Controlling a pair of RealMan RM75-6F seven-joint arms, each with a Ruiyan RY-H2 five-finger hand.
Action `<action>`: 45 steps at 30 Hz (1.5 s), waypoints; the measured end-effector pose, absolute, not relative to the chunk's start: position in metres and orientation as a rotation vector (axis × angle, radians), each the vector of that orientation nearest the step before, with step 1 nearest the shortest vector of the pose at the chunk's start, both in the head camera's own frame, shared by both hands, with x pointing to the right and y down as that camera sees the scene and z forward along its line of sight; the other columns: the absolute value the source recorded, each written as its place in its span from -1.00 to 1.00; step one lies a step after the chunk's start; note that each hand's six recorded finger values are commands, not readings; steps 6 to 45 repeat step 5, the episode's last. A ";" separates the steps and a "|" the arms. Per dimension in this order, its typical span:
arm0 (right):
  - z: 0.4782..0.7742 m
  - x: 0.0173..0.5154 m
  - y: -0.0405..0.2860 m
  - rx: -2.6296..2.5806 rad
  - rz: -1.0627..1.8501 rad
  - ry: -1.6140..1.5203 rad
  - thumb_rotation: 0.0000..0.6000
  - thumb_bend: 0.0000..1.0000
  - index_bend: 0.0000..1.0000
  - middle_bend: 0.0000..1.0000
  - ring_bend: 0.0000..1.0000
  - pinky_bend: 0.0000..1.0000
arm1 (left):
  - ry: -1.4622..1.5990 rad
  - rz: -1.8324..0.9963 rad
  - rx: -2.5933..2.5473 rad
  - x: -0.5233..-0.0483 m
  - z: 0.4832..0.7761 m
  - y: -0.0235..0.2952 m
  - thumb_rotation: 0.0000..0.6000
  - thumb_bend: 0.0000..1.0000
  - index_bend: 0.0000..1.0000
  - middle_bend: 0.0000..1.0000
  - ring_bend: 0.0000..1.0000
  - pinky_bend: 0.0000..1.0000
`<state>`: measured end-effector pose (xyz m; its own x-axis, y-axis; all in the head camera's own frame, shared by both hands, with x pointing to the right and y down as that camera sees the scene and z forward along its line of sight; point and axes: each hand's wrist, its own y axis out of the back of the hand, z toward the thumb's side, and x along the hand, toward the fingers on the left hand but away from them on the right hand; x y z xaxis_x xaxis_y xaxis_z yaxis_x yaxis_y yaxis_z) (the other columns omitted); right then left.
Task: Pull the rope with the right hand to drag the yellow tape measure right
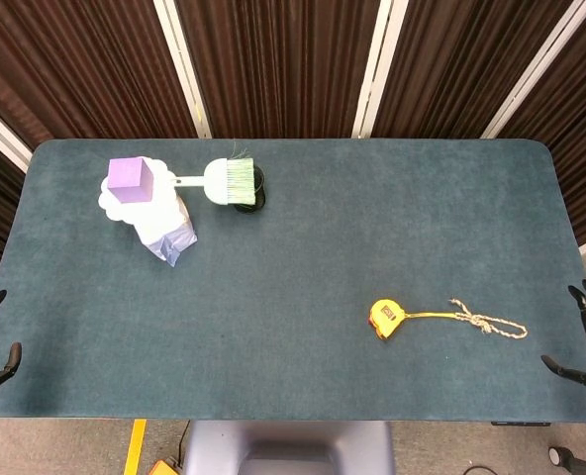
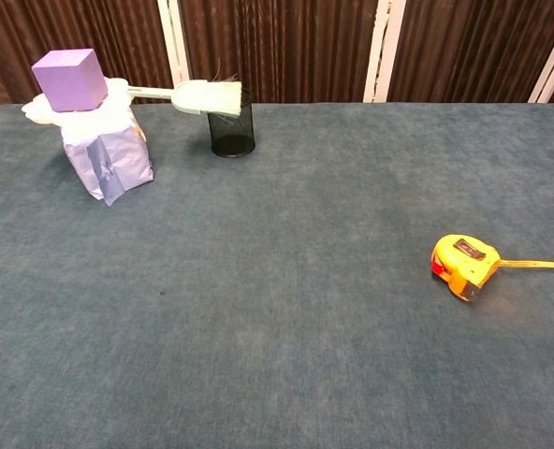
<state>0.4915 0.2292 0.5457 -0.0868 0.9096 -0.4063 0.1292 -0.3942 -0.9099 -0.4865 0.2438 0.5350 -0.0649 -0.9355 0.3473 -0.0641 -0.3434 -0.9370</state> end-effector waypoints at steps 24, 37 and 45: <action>0.547 0.487 0.228 -1.542 1.533 -1.137 1.00 -0.70 -0.71 -1.00 -1.00 -1.00 | 1.113 -1.510 -1.466 -0.487 0.536 0.244 1.00 -0.07 -0.90 -1.00 -1.00 -0.85; 0.547 0.487 0.228 -1.542 1.533 -1.137 1.00 -0.70 -0.71 -1.00 -1.00 -1.00 | 1.113 -1.510 -1.466 -0.487 0.536 0.244 1.00 -0.07 -0.90 -1.00 -1.00 -0.85; 0.547 0.487 0.228 -1.542 1.533 -1.137 1.00 -0.70 -0.71 -1.00 -1.00 -1.00 | 1.113 -1.510 -1.466 -0.487 0.536 0.244 1.00 -0.07 -0.90 -1.00 -1.00 -0.85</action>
